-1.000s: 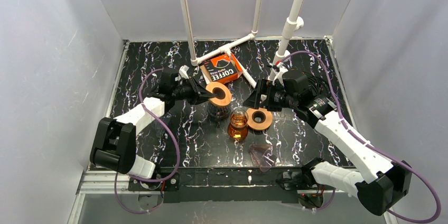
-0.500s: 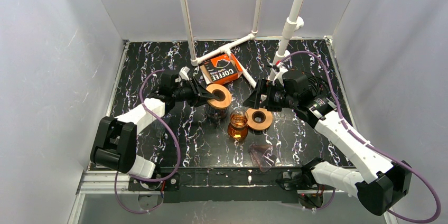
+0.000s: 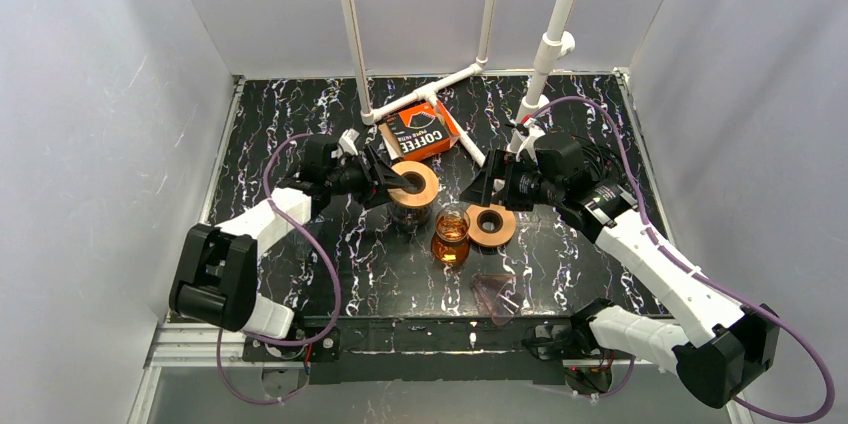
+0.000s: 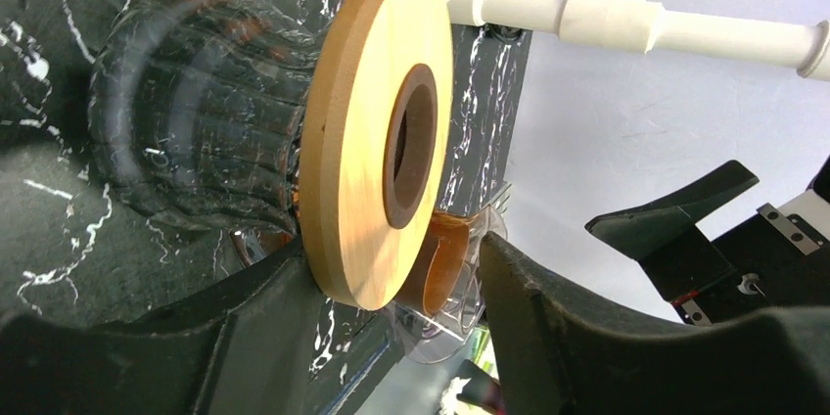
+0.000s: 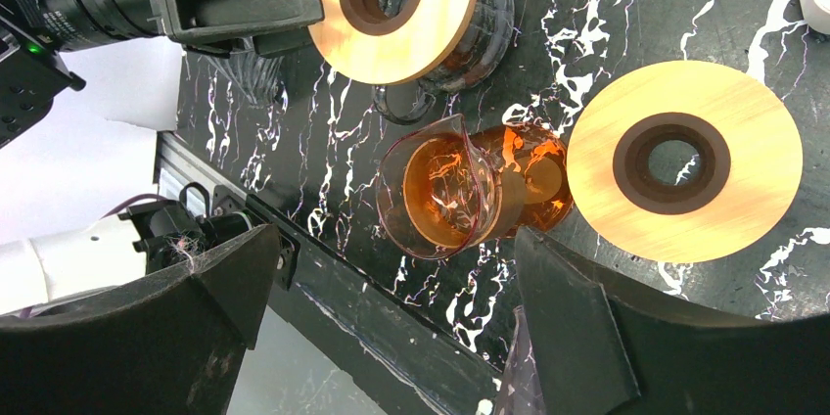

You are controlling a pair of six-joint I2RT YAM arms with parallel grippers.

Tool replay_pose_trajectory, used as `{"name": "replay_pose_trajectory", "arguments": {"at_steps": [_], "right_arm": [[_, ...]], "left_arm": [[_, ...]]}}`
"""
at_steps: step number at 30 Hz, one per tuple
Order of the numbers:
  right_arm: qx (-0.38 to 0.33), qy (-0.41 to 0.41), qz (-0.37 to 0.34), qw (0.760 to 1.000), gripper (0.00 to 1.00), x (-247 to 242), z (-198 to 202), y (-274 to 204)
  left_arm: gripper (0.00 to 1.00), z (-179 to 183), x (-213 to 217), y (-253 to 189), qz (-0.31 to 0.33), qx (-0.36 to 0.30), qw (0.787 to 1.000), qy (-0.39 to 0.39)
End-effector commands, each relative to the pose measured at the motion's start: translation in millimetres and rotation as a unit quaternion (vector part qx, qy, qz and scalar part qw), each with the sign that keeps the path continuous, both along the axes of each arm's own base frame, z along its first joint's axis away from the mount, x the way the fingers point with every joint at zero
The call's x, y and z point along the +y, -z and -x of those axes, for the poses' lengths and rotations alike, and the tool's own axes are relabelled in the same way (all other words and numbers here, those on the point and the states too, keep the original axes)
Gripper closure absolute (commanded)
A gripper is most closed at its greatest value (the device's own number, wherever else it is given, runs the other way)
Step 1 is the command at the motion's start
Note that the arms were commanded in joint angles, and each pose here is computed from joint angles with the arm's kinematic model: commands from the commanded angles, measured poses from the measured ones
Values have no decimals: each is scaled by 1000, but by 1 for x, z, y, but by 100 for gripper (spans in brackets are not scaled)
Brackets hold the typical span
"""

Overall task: Place the coffee filter in the dripper
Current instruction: Place the dripper holder onto the coffee server.

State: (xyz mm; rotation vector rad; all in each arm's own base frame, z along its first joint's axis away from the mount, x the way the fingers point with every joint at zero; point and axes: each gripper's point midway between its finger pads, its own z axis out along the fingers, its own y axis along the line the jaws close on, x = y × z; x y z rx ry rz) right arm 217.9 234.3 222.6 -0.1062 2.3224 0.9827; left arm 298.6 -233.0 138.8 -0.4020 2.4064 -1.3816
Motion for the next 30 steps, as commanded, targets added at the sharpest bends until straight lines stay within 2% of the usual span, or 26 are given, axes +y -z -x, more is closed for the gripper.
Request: {"name": "replay_pose_trajectory", "arguments": {"at_steps": [1, 19, 24, 30], "right_arm": [[-31, -4, -16, 999, 2, 2, -4, -16], [-31, -4, -17, 999, 2, 2, -4, -16], [-32, -3, -16, 999, 2, 2, -5, -16], [-31, -6, -12, 999, 2, 3, -5, -14]], "left_arm": [[41, 9, 12, -7, -46, -9, 999, 2], [36, 23, 43, -30, -158, -44, 986, 14], [32, 30, 73, -44, -241, -68, 968, -4], [23, 47, 123, -60, -344, -93, 933, -57]]}}
